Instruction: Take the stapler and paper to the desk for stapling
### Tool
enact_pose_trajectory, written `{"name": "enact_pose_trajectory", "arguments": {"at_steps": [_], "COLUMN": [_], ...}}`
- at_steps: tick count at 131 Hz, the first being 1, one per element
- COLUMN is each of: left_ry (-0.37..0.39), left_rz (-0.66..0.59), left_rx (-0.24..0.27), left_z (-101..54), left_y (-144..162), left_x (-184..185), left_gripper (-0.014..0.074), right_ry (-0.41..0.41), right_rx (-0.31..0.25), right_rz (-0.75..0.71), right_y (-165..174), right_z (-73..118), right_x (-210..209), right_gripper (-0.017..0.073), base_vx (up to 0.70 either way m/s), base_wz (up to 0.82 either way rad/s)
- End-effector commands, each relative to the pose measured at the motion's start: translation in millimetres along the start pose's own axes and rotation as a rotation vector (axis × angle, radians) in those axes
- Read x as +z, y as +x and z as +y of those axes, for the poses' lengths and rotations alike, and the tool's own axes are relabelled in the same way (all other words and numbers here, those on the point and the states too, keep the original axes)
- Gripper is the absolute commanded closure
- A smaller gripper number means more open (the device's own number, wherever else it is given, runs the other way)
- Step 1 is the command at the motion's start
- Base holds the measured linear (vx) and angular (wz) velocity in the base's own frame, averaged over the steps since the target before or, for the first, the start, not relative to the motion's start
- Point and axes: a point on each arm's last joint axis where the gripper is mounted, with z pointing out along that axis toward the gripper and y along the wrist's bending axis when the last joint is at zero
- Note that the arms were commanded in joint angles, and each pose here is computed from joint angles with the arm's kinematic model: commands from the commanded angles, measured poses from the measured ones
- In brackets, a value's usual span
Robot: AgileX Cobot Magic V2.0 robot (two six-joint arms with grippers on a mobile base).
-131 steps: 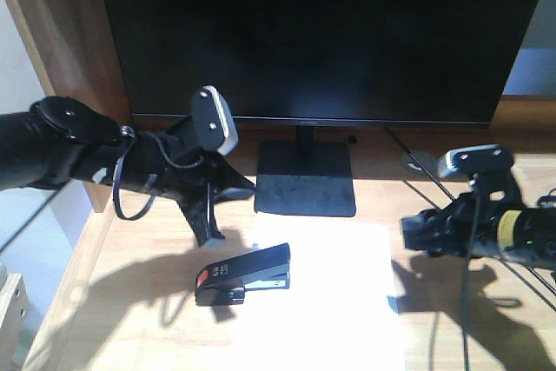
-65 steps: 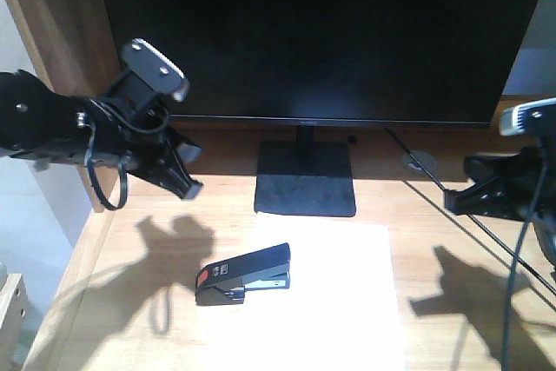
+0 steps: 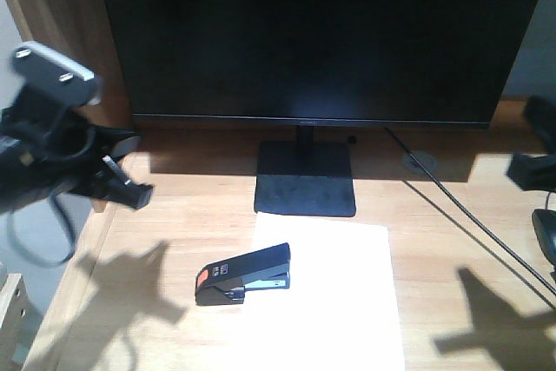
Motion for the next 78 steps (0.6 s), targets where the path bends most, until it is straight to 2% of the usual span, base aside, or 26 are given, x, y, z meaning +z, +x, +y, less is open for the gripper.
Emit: {"name": "enact_pose_trajectory", "arguments": {"at_steps": [1, 16, 33, 60, 78], "left_ry": [-0.064, -0.087, -0.091, -0.121, -0.124], "left_rz": [-0.230, -0.314, -0.343, -0.415, -0.434], "left_rx": [-0.015, -0.014, -0.007, 0.068, 0.070], "left_z": [3.5, 1.9, -1.6, -8.0, -12.8], "left_y": [-13.3, -3.7, 11.6, 41.9, 64.5], "left_x": [-30.9, -56.7, -78.9, -112.5, -125.0], "left_gripper": [0.0600, 0.0600, 0.0600, 0.0600, 0.0600], "right_ry": [0.010, 0.009, 0.008, 0.008, 0.007], "right_rx": [-0.015, -0.020, -0.025, -0.033, -0.035], "right_rz": [-0.089, -0.122, -0.151, -0.200, -0.215], "right_y": [-13.5, -4.2, 15.9, 50.6, 67.5], "right_z": [2.3, 5.3, 8.6, 12.6, 13.6], "right_x": [-19.3, -37.7, -58.5, -84.6, -91.9], "right_gripper": [0.0565, 0.0565, 0.0565, 0.0565, 0.0565], "base_vx": [0.00, 0.00, 0.00, 0.00, 0.00], "base_wz": [0.00, 0.00, 0.00, 0.00, 0.00]}}
